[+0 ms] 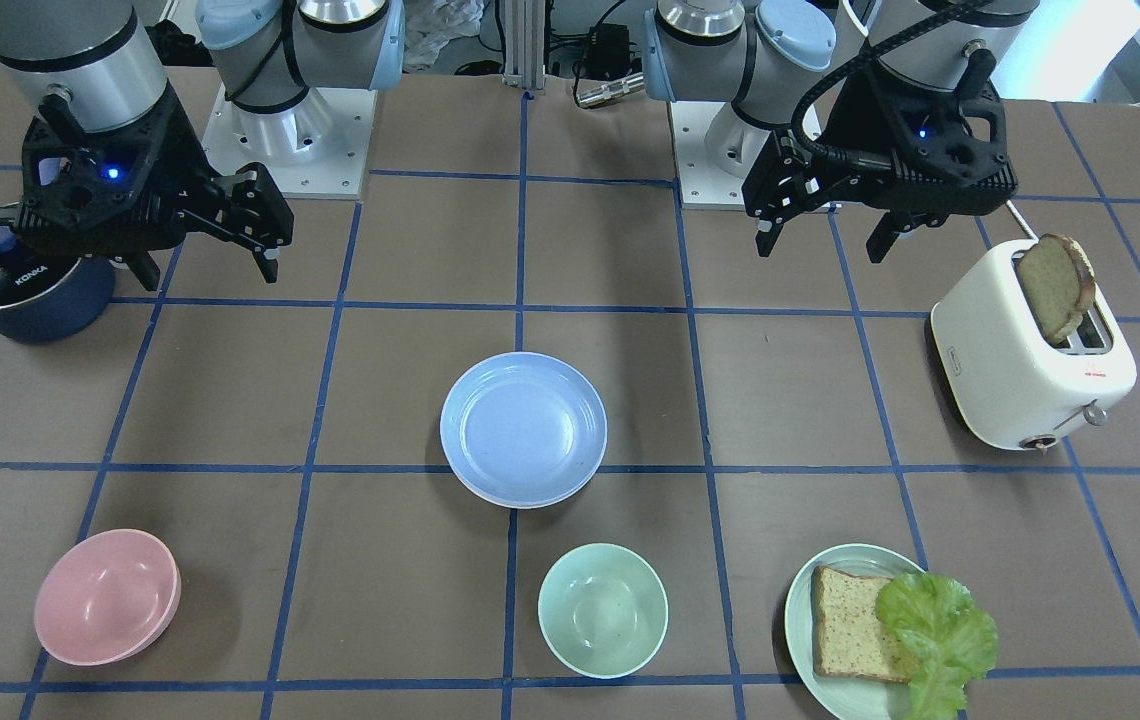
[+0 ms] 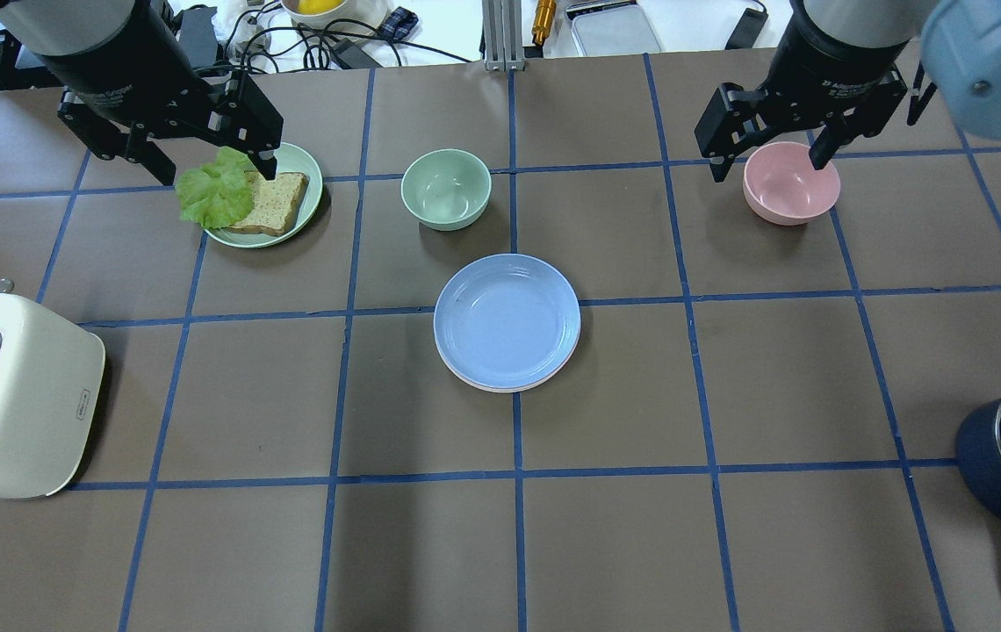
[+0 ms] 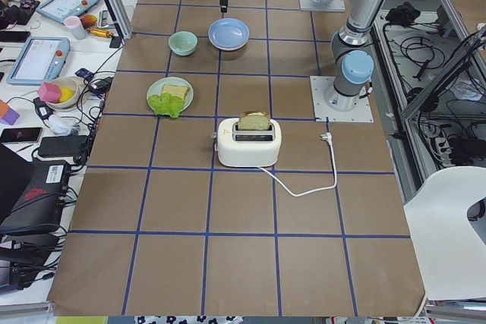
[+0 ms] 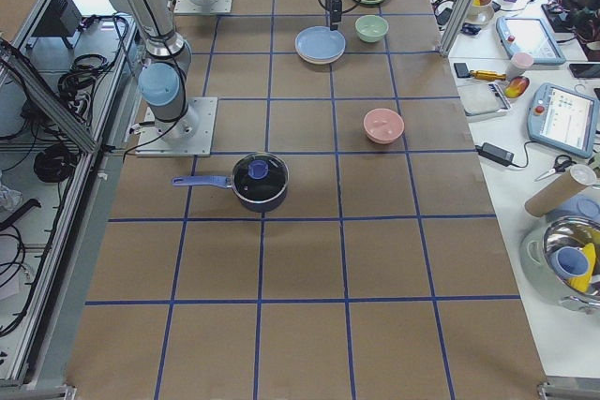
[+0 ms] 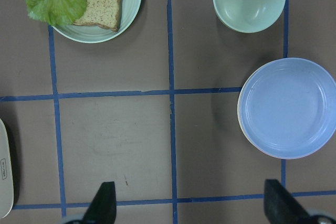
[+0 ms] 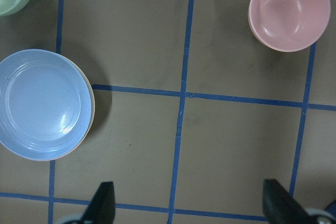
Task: Stack three plates with pink and blue
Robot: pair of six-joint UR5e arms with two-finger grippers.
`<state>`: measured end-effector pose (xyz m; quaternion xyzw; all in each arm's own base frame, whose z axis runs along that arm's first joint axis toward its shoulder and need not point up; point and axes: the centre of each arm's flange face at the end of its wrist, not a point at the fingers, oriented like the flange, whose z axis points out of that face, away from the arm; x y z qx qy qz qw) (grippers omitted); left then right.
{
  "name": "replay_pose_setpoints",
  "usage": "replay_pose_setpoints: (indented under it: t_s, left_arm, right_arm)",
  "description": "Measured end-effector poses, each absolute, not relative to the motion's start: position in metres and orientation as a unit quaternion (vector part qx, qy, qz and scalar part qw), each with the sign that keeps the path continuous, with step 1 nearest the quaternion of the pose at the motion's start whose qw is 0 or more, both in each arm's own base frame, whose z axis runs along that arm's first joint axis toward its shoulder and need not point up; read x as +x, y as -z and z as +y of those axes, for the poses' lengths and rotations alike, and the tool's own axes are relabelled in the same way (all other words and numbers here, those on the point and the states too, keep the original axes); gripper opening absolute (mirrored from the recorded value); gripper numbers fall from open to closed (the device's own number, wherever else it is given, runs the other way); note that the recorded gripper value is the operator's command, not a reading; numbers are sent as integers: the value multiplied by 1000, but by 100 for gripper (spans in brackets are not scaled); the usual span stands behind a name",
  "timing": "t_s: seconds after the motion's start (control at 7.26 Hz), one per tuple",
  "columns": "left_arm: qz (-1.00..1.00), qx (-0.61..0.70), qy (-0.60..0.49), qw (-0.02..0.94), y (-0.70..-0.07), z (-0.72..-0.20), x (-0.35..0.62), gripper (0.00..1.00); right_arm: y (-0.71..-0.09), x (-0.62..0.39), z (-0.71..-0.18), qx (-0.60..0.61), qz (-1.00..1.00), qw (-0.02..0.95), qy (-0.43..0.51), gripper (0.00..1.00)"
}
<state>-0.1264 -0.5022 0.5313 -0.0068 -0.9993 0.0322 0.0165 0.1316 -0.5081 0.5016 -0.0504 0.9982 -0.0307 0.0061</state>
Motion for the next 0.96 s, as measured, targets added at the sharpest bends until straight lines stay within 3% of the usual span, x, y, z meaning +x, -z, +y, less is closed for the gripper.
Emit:
replay_pose_setpoints:
  t_s: [0.96]
  left_arm:
    - [-999,-7,-33,17,-532,-502,-127,100]
  right_arm:
    - [-505,137,-493,-45,999,22,-3,100]
